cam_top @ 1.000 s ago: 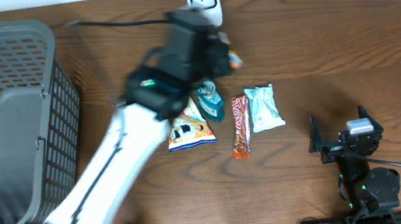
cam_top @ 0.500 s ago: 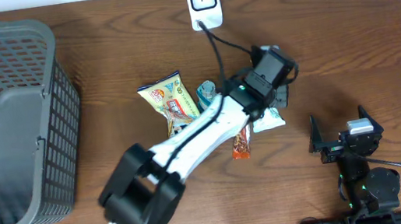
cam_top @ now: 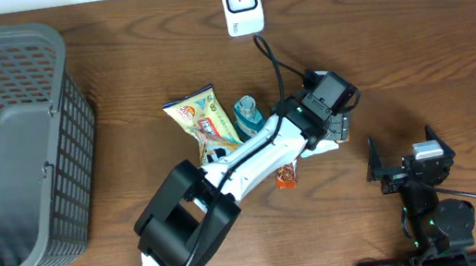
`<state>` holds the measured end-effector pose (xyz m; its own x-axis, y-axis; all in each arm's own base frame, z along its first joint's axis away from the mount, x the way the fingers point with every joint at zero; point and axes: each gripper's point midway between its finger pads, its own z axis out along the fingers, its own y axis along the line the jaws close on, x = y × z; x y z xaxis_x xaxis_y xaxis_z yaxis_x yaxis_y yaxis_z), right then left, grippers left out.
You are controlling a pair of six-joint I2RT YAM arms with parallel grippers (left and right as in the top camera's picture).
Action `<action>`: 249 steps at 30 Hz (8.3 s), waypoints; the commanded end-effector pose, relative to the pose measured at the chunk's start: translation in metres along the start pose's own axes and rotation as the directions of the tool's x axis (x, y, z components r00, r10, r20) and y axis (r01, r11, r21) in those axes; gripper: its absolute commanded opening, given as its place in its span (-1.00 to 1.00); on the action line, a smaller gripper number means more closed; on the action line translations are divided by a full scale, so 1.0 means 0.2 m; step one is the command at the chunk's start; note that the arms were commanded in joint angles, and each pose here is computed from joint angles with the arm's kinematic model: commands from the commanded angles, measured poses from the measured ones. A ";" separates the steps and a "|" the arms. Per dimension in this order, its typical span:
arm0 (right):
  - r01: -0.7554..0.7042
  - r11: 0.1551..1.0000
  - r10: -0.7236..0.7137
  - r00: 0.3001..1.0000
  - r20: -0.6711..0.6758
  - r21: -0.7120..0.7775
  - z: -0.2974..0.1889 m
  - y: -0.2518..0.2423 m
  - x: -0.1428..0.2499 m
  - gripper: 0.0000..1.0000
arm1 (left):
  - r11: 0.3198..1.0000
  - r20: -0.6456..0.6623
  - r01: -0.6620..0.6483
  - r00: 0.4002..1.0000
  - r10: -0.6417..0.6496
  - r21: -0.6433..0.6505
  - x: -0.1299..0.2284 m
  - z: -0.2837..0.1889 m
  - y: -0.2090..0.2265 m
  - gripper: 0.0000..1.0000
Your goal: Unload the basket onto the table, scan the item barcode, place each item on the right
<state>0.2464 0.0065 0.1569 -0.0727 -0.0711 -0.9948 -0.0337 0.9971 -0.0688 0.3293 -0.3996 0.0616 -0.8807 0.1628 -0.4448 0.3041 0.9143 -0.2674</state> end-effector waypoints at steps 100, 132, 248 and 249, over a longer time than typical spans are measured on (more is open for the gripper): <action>-0.002 1.000 0.002 1.000 0.000 0.001 0.00 0.00 0.00 0.98 | 0.965 0.990 0.223 0.041 0.132 -0.138 0.44 -2.97 0.98 0.96; -0.707 0.549 0.619 0.702 -0.351 -0.446 -0.16 0.48 -0.10 0.99 | 0.985 0.994 0.157 -0.081 0.079 -0.066 0.67 -3.04 0.90 0.96; -0.006 0.874 -0.413 0.517 -0.750 -0.486 0.67 1.36 0.22 0.18 | 0.982 0.838 0.177 0.543 -0.042 -0.065 0.47 -1.43 1.36 0.96; -0.006 0.874 -0.413 0.517 -0.750 -0.486 0.67 1.36 0.22 0.14 | 0.982 0.836 0.178 0.547 -0.044 -0.065 0.47 -1.43 1.36 0.96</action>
<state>0.3700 0.2790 0.0997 -0.7589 -0.4535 -0.4673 -0.5093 0.8606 -0.0080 0.2242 -0.0285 0.1966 -0.1722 -0.2630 -0.9493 0.1138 0.9520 -0.2843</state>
